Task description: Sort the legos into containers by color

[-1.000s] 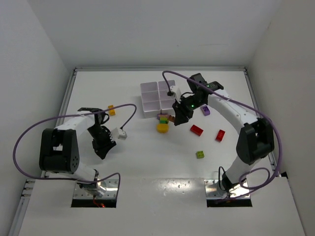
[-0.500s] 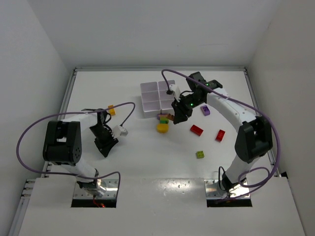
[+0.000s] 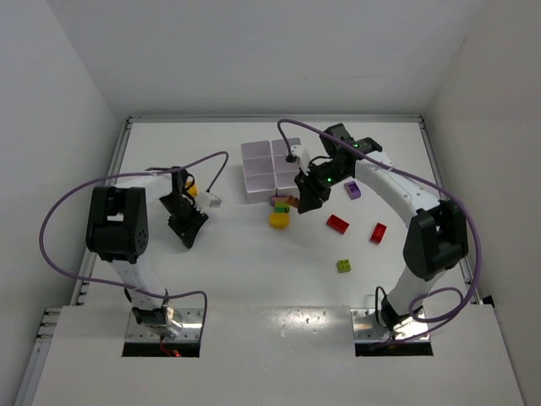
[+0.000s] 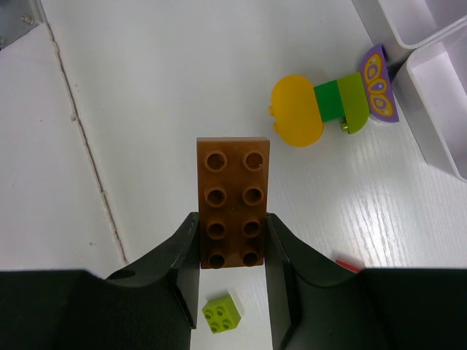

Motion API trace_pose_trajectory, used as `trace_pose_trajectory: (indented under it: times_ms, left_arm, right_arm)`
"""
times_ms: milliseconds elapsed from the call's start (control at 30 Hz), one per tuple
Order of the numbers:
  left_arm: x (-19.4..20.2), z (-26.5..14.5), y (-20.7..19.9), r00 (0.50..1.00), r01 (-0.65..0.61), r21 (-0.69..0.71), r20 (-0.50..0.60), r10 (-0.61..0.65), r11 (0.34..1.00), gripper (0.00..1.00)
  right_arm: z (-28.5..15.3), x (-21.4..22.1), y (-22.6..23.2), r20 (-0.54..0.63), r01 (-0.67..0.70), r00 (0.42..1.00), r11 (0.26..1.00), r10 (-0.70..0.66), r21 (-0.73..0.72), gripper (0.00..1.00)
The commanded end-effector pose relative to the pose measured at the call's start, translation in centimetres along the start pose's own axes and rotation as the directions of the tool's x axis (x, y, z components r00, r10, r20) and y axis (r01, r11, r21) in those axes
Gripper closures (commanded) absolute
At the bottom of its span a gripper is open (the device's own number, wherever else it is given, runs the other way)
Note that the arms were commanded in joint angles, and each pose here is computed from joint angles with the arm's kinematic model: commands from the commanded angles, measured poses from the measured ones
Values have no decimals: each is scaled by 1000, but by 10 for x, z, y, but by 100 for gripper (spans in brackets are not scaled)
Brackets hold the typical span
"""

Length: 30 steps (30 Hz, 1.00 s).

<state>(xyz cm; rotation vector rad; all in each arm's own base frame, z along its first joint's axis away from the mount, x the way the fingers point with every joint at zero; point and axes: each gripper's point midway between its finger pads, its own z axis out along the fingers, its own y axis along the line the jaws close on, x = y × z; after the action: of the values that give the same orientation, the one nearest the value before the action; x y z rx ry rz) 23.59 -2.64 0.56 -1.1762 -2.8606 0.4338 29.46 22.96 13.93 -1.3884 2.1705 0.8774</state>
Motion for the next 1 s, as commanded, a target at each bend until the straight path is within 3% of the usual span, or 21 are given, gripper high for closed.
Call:
trace_pose_trajectory:
  times_ms: [0, 200, 400, 567, 667, 967]
  left_arm:
    - [-56, 3, 46, 987, -30, -135, 156, 51, 990, 87]
    - [-65, -10, 49, 980, -66, -151, 174, 93, 986, 87]
    - [-8, -12, 3, 981, -149, -60, 115, 155, 987, 82]
    - [14, -16, -16, 980, -177, -39, 82, 180, 983, 68]
    - [17, -12, -20, 984, -153, -23, 86, 155, 988, 53]
    - [2, -11, -21, 984, -79, 27, 160, 74, 996, 35]
  right_arm:
    - [-5, -16, -1, 44, 43, 998, 999, -44, 7, 100]
    - [-11, -16, 3, 47, 62, 997, 998, -63, 22, 100]
    - [-11, -19, 7, 50, 78, 996, 997, -79, 9, 100]
    - [-11, -30, 7, 77, 90, 993, 996, -89, -9, 100]
    - [-7, -35, 6, 77, 98, 992, 995, -97, -14, 100]
    - [11, -46, 16, 73, 128, 990, 990, -124, -66, 100]
